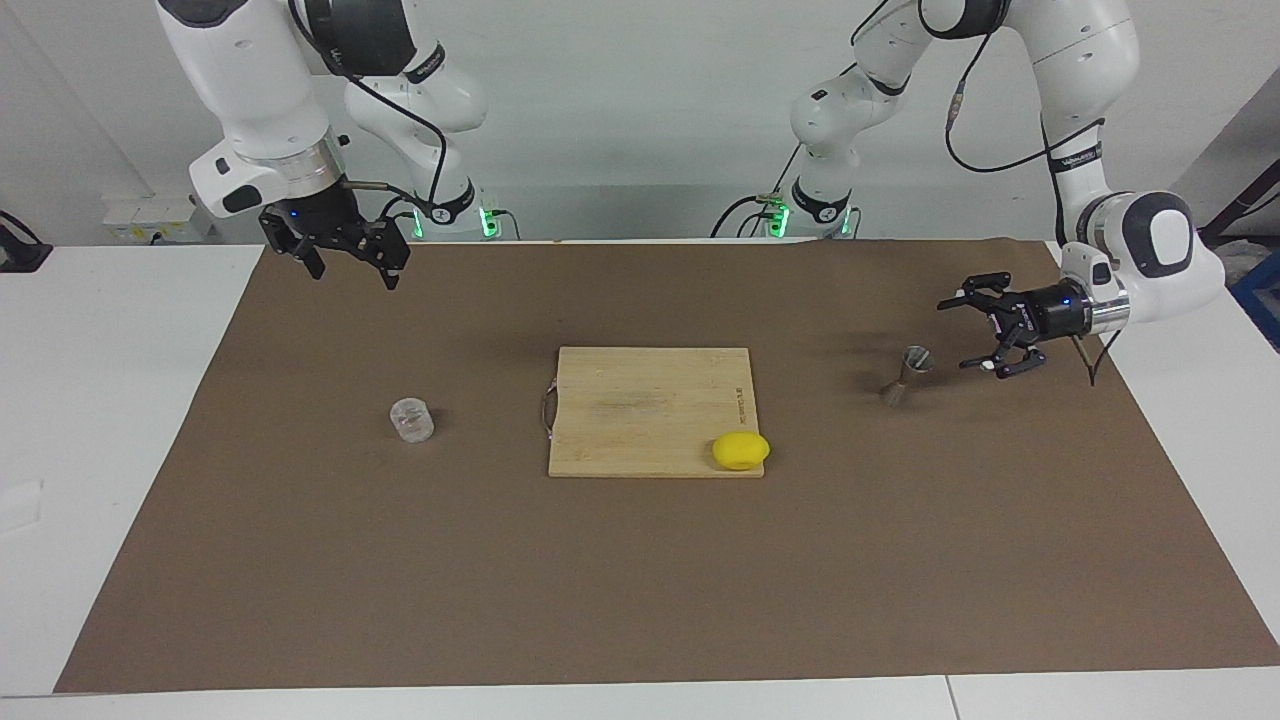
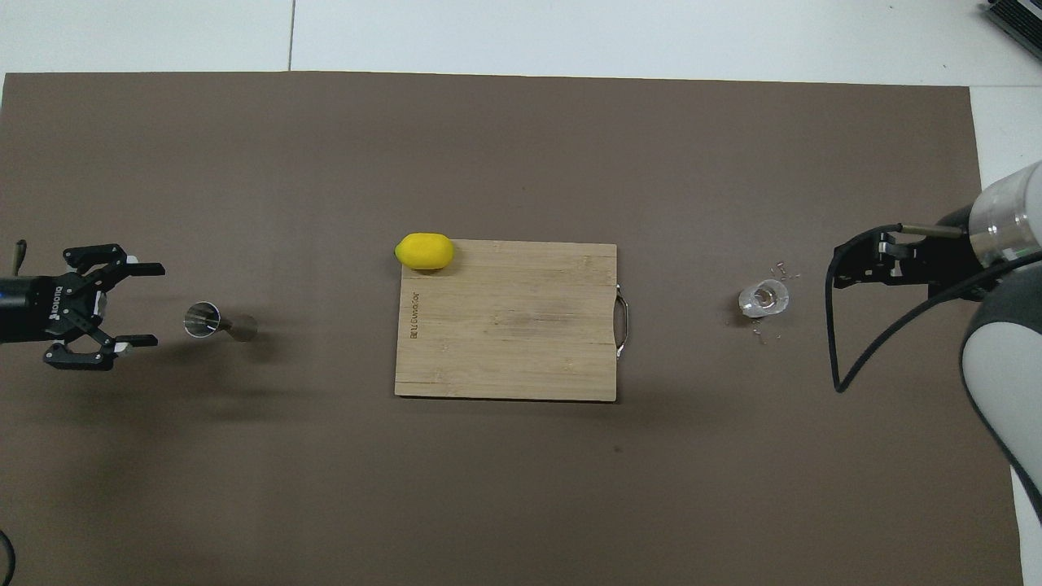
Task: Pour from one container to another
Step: 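Close the left gripper around the small steel cup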
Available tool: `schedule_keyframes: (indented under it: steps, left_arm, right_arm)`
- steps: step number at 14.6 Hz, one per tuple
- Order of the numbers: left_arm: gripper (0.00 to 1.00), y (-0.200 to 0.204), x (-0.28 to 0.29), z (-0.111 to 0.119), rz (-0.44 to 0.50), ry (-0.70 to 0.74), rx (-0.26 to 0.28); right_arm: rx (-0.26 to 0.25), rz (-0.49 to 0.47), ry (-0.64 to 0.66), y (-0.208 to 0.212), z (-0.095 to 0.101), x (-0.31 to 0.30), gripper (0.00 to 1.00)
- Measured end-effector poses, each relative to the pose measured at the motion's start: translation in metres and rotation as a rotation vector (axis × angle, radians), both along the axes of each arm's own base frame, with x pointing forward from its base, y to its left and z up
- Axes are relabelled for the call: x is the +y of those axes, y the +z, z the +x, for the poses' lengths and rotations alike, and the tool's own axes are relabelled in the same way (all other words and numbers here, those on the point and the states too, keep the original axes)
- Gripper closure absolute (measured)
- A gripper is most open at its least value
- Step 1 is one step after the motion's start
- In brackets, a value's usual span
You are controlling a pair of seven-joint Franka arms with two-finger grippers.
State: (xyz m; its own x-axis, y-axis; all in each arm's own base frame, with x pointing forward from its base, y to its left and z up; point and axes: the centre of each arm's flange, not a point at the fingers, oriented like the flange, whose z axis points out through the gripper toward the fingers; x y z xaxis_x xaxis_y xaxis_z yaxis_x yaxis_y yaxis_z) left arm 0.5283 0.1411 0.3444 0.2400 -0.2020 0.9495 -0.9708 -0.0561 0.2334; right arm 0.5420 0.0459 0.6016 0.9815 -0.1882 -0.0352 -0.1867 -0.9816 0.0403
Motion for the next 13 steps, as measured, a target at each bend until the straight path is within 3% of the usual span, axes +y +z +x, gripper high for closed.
schedule_keyframes:
  steps: [7, 13]
  left_arm:
    - [0.0, -0.073, 0.003, -0.015, -0.124, 0.036, -0.029]
    - [0.0, -0.095, -0.004, -0.018, -0.156, 0.027, -0.051]
  right_arm:
    - [0.0, 0.0, 0.0, 0.0, 0.0, 0.0, 0.0]
    - [0.0, 0.0, 0.0, 0.0, 0.0, 0.0, 0.0]
